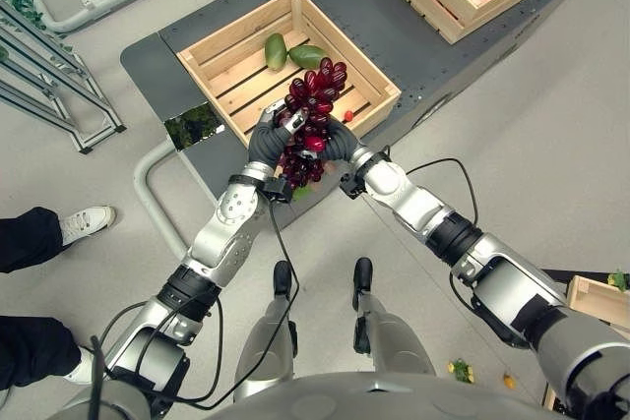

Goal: Pick up the fruits from the basket on one side to the basket on the other side

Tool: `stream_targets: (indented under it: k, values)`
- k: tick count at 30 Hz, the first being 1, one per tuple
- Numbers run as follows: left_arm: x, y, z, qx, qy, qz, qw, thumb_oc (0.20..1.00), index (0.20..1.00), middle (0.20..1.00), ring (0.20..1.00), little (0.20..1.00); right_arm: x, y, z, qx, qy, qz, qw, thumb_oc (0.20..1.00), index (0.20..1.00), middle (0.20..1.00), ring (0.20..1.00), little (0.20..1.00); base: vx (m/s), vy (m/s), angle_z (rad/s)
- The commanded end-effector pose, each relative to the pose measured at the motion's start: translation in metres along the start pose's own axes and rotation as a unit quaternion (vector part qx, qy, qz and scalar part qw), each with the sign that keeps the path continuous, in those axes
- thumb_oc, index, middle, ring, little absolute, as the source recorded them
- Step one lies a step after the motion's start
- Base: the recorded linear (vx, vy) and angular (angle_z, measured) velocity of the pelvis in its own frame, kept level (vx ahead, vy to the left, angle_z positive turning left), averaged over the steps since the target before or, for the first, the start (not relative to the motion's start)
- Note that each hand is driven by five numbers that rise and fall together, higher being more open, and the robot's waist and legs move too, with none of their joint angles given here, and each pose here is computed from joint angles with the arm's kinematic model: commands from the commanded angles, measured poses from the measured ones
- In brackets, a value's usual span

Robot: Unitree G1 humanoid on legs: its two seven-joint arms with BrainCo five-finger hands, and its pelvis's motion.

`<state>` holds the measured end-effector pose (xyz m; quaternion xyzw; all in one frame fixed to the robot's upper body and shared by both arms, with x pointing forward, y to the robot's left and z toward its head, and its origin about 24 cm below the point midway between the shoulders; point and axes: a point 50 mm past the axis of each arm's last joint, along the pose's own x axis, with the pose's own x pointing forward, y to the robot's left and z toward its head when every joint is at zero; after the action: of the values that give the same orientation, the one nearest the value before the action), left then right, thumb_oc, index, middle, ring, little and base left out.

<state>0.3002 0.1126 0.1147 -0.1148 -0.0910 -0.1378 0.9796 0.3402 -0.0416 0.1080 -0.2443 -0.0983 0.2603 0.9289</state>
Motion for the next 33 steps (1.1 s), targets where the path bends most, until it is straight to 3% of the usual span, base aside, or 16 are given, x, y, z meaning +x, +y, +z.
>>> stream_targets:
  k: [1,22,33]
  values:
    - [0.016,-0.049,0.026,-0.038,-0.078,-0.097,0.992,1.000,1.000,1.000,1.000,1.000,0.011,0.017,0.032,0.051,-0.066,0.003,0.997,0.200,0.200,0.200,0.200,0.200,0.00,0.000,0.00]
    - [-0.005,-0.017,0.032,-0.107,-0.106,-0.024,0.988,1.000,1.000,1.000,1.000,1.000,0.000,-0.002,0.017,0.058,-0.055,-0.047,0.996,0.200,0.200,0.200,0.200,0.200,0.00,0.000,0.00]
    - [-0.047,0.053,0.017,-0.033,-0.096,0.136,0.985,1.000,1.000,1.000,1.000,1.000,-0.028,-0.041,-0.015,0.085,-0.018,-0.139,0.987,0.200,0.200,0.200,0.200,0.200,0.01,0.001,0.05]
